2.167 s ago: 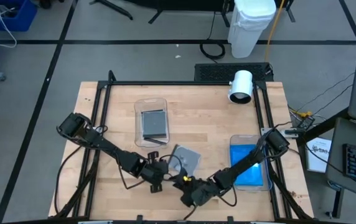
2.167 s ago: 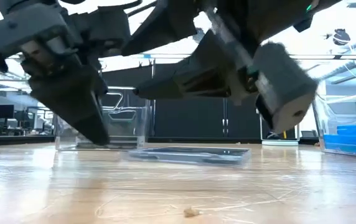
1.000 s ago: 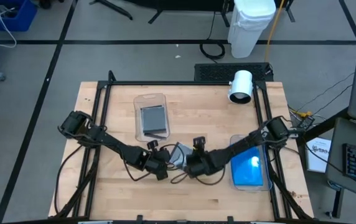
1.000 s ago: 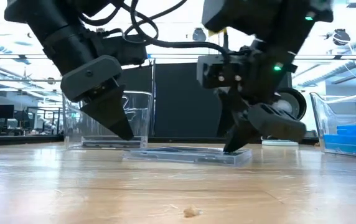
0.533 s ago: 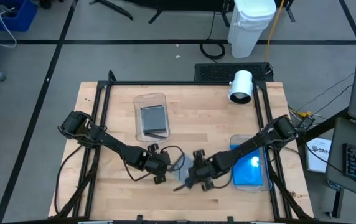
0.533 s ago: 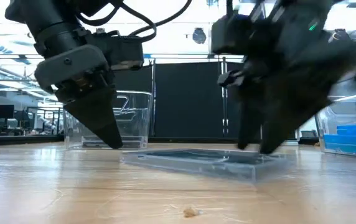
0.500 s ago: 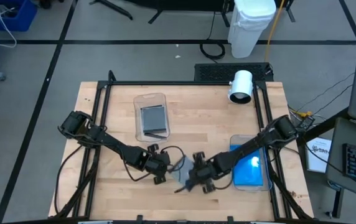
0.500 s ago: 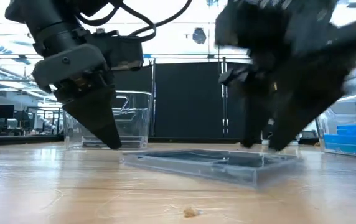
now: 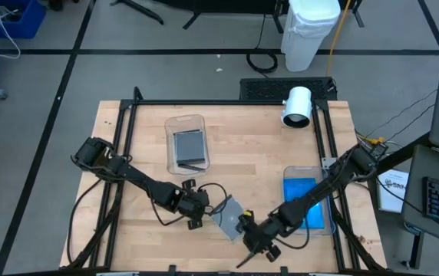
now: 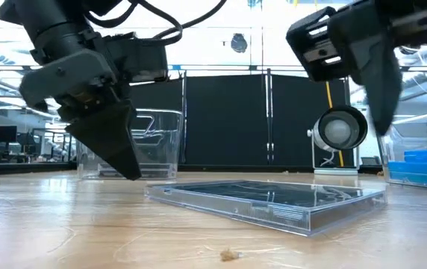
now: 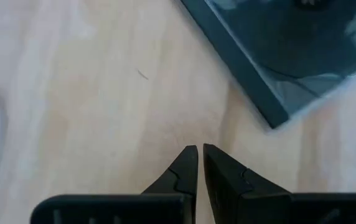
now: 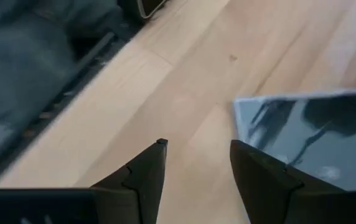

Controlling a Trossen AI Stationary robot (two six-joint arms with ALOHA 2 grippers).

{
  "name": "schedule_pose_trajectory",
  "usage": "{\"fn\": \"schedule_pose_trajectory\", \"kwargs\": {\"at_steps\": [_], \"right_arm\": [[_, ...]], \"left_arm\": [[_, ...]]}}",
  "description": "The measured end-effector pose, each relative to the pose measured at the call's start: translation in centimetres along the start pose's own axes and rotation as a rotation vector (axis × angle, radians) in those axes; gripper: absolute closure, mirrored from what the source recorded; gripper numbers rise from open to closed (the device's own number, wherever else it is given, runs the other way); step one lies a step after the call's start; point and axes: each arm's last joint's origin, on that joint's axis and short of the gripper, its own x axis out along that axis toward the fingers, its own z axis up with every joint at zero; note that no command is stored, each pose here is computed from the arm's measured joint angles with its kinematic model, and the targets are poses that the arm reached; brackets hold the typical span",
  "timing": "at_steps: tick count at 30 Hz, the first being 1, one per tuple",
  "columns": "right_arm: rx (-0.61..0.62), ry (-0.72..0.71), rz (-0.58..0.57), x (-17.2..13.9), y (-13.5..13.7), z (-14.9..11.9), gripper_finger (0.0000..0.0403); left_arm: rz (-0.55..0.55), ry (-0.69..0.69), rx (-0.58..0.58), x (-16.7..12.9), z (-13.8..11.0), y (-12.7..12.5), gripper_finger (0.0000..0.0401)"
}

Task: Pick & place jewel cases by type
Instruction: Put the black disc case into the left transparent bin

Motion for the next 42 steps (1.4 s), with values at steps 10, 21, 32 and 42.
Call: {"fn": "schedule_pose_trajectory", "kwargs": {"at_steps": [10, 21, 32, 42], "right_arm": [[-0.097, 0.004, -0.277, 1.4, -0.2, -3.6, 0.0227], [-0.097, 0.070, -0.282, 1.6, -0.1, -5.0, 0.0193], [-0.186, 0.124, -0.396, 1.7, -0.5, -5.3, 0.0188], [-0.198, 0.188, -0.492, 3.4, -1.2, -6.4, 0.0188]], "left_arm": [[0.098, -0.086, -0.083, 0.7, 1.9, 2.6, 0.0366], [0.069, -0.086, -0.160, 1.2, 2.9, 4.2, 0.0366], [-0.095, -0.020, -0.393, 1.1, 2.8, 3.5, 0.0366], [-0.091, -0.015, -0.434, 1.9, 2.3, 2.7, 0.0366]]}}
